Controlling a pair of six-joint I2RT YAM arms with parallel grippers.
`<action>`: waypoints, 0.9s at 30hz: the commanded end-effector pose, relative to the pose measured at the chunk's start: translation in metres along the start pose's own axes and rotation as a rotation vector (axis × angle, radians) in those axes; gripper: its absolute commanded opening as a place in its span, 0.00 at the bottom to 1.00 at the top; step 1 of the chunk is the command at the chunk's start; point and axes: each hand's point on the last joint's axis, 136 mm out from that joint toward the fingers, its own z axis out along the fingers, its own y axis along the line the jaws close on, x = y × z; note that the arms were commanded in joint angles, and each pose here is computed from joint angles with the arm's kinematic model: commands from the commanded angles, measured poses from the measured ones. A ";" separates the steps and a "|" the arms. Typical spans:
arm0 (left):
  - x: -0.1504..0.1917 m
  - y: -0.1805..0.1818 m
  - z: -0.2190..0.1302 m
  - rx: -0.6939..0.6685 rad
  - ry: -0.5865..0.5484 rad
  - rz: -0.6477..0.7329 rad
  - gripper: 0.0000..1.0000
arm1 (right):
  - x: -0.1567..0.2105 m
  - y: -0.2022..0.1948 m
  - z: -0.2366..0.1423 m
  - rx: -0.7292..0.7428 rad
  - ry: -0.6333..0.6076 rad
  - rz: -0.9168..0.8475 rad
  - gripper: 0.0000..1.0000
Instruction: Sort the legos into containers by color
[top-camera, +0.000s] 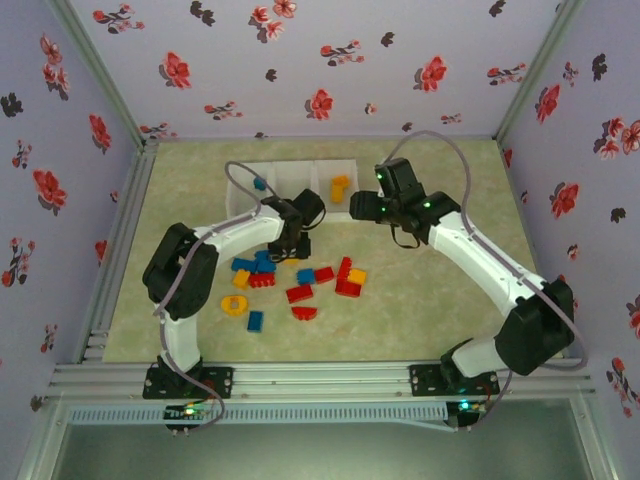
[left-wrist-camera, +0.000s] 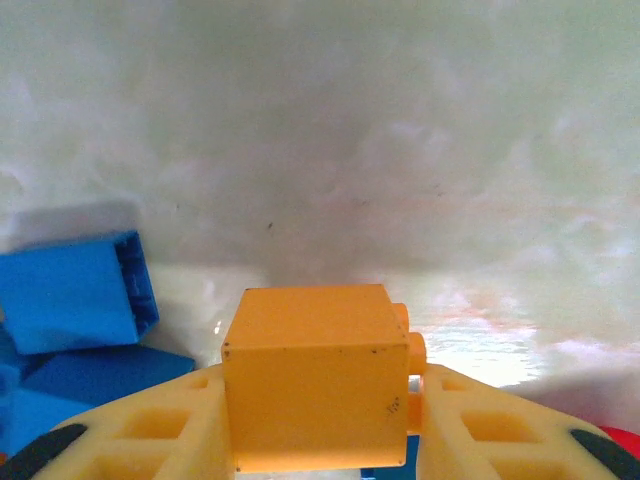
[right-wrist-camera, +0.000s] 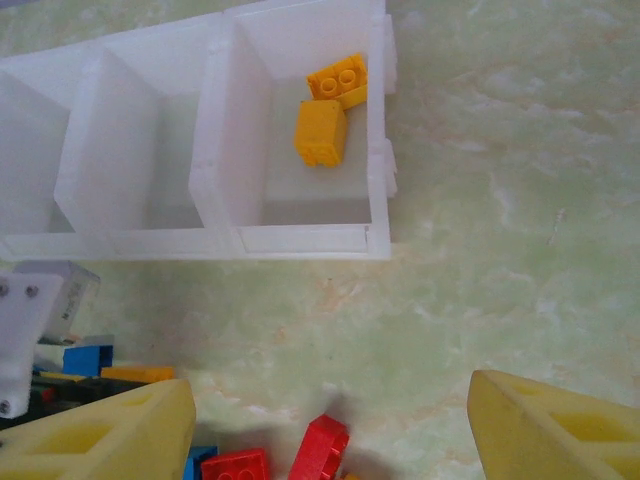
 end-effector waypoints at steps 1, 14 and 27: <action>-0.032 -0.006 -0.035 0.009 -0.098 0.066 0.34 | 0.003 -0.013 -0.014 0.042 -0.019 0.008 0.73; -0.155 -0.088 -0.075 0.121 -0.358 0.146 0.35 | 0.032 -0.026 -0.028 0.032 -0.012 0.073 0.72; -0.203 -0.109 -0.050 0.168 -0.424 0.142 0.65 | 0.055 -0.035 -0.030 0.040 0.029 0.095 0.72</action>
